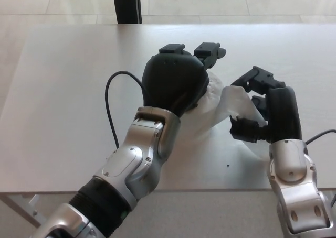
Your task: A toilet paper roll is kept in the middle of the desk infront of the robot. The robot places its left hand on the top of the toilet paper roll to hold it still and uses its right hand to tear off a piece of toilet paper from it and hands the paper to a person
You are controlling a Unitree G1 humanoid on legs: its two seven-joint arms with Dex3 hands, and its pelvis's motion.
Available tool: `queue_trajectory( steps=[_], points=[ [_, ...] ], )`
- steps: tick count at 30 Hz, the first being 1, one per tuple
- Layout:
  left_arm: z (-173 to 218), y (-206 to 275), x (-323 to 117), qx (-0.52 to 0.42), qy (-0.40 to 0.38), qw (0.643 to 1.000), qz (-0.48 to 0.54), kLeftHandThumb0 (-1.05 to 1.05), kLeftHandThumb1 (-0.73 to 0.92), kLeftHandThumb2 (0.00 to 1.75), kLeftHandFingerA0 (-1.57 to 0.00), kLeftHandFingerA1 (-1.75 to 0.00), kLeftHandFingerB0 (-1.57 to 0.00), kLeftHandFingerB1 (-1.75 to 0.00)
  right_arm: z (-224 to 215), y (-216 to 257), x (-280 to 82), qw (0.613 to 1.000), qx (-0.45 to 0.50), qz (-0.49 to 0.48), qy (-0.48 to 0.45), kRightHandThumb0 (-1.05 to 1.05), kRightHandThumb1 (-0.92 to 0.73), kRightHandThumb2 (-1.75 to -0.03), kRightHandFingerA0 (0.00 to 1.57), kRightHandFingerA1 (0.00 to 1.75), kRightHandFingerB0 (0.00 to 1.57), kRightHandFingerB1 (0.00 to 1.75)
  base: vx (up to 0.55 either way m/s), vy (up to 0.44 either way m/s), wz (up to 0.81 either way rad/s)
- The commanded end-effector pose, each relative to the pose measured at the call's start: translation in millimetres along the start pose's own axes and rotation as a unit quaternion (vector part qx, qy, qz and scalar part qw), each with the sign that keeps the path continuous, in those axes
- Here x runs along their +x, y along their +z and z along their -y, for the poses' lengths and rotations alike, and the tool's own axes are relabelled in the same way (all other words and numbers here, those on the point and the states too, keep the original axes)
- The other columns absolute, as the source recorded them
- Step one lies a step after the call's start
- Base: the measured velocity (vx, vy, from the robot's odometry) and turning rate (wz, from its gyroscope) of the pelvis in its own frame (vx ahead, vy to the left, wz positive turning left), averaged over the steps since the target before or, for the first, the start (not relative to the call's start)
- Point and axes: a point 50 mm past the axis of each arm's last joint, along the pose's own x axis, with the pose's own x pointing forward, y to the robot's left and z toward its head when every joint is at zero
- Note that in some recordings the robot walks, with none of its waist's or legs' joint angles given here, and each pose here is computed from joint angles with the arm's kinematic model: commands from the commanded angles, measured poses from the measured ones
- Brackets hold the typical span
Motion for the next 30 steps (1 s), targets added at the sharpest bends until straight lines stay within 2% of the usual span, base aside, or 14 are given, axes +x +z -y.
queue_trajectory(
  steps=[1, 4, 5, 6, 11, 12, 13, 14, 16, 17, 19, 22, 24, 30],
  points=[
    [38.3, -29.0, -30.1, 0.005, -0.108, 0.992, -0.060, -0.10, 0.58, 0.65, -0.57, -0.63, -0.47, -0.48, 26.0, 1.4, 2.0, 0.966, 0.242, -0.048, -0.072, -0.16, -0.35, -1.39, 1.06, 1.75, 0.84, 1.59, 0.00, 0.000, 0.00],
    [38.2, -29.7, -30.6, 0.007, -0.105, 0.993, -0.056, -0.09, 0.57, 0.66, -0.59, -0.65, -0.48, -0.49, 27.6, 4.1, 2.6, 0.961, 0.259, -0.049, -0.084, -0.14, -0.37, -1.39, 1.06, 1.75, 0.85, 1.58, 0.00, 0.000, 0.00],
    [38.6, -29.9, -30.9, 0.008, -0.105, 0.993, -0.057, -0.09, 0.57, 0.66, -0.60, -0.66, -0.48, -0.48, 30.8, 6.0, 4.1, 0.955, 0.278, -0.052, -0.087, -0.14, -0.39, -1.42, 1.04, 1.75, 0.76, 1.67, 0.00, 0.000, 0.00],
    [38.9, -29.2, -30.9, 0.008, -0.104, 0.993, -0.057, -0.12, 0.56, 0.70, -0.61, -0.67, -0.48, -0.51, 35.7, 8.3, 5.8, 0.949, 0.297, -0.046, -0.094, -0.12, -0.37, -1.50, 1.04, 1.75, 0.75, 1.69, 0.00, 0.000, 0.00],
    [40.1, -29.6, -32.3, 0.006, -0.110, 0.992, -0.059, -0.09, 0.56, 0.67, -0.59, -0.65, -0.47, -0.49, 45.4, 13.8, 9.9, 0.923, 0.361, -0.051, -0.125, -0.15, -0.37, -1.54, 1.02, 1.75, 0.78, 1.69, 0.00, 0.000, 0.00],
    [40.4, -29.9, -32.7, 0.006, -0.111, 0.992, -0.059, -0.09, 0.56, 0.68, -0.58, -0.65, -0.47, -0.49, 46.8, 15.1, 10.9, 0.916, 0.373, -0.057, -0.135, -0.16, -0.46, -1.44, 1.03, 1.75, 0.77, 1.68, 0.00, 0.000, 0.00],
    [40.5, -30.0, -32.8, 0.006, -0.111, 0.992, -0.059, -0.09, 0.56, 0.68, -0.58, -0.65, -0.47, -0.49, 47.3, 15.6, 11.3, 0.914, 0.377, -0.059, -0.139, -0.16, -0.46, -1.44, 1.03, 1.75, 0.77, 1.68, 0.00, 0.000, 0.00],
    [40.9, -29.6, -33.2, 0.005, -0.116, 0.991, -0.061, -0.10, 0.58, 0.68, -0.55, -0.64, -0.46, -0.48, 49.8, 16.9, 12.2, 0.904, 0.396, -0.059, -0.149, -0.18, -0.57, -1.29, 1.03, 1.75, 0.71, 1.71, 0.00, 0.000, 0.00],
    [41.5, -29.3, -33.4, 0.005, -0.119, 0.991, -0.062, -0.11, 0.58, 0.67, -0.54, -0.63, -0.46, -0.48, 52.4, 18.3, 13.1, 0.896, 0.410, -0.059, -0.159, -0.18, -0.60, -1.26, 1.03, 1.75, 0.70, 1.72, 0.00, 0.000, 0.00],
    [42.0, -29.1, -33.4, 0.007, -0.120, 0.991, -0.061, -0.11, 0.59, 0.67, -0.53, -0.63, -0.46, -0.48, 53.8, 18.5, 13.6, 0.893, 0.415, -0.063, -0.163, -0.20, -0.66, -1.15, 1.03, 1.75, 0.68, 1.72, 0.00, 0.000, 0.00],
    [43.5, -28.5, -34.3, 0.007, -0.124, 0.990, -0.062, -0.11, 0.58, 0.69, -0.51, -0.60, -0.46, -0.46, 54.4, 17.2, 12.7, 0.889, 0.421, -0.067, -0.166, -0.18, -0.61, -1.24, 1.04, 1.75, 0.70, 1.74, 0.00, 0.000, 0.00],
    [43.5, -28.1, -34.2, 0.009, -0.122, 0.991, -0.060, -0.10, 0.57, 0.69, -0.52, -0.60, -0.48, -0.46, 54.9, 17.4, 12.5, 0.888, 0.424, -0.068, -0.167, -0.16, -0.61, -1.22, 1.03, 1.75, 0.69, 1.75, 0.00, 0.000, 0.00],
    [43.9, -27.6, -34.4, 0.003, -0.124, 0.990, -0.063, -0.10, 0.58, 0.69, -0.53, -0.63, -0.46, -0.48, 54.0, 18.2, 12.7, 0.880, 0.439, -0.072, -0.167, -0.19, -0.68, -1.11, 1.05, 1.75, 0.72, 1.75, 0.00, 0.000, 0.00],
    [44.3, -28.5, -37.0, 0.004, -0.127, 0.990, -0.065, -0.11, 0.59, 0.67, -0.53, -0.63, -0.46, -0.48, 52.2, 18.7, 12.1, 0.877, 0.447, -0.075, -0.162, -0.16, -0.62, -1.21, 1.06, 1.75, 0.70, 1.73, 0.00, 0.000, 0.00]
  ],
)
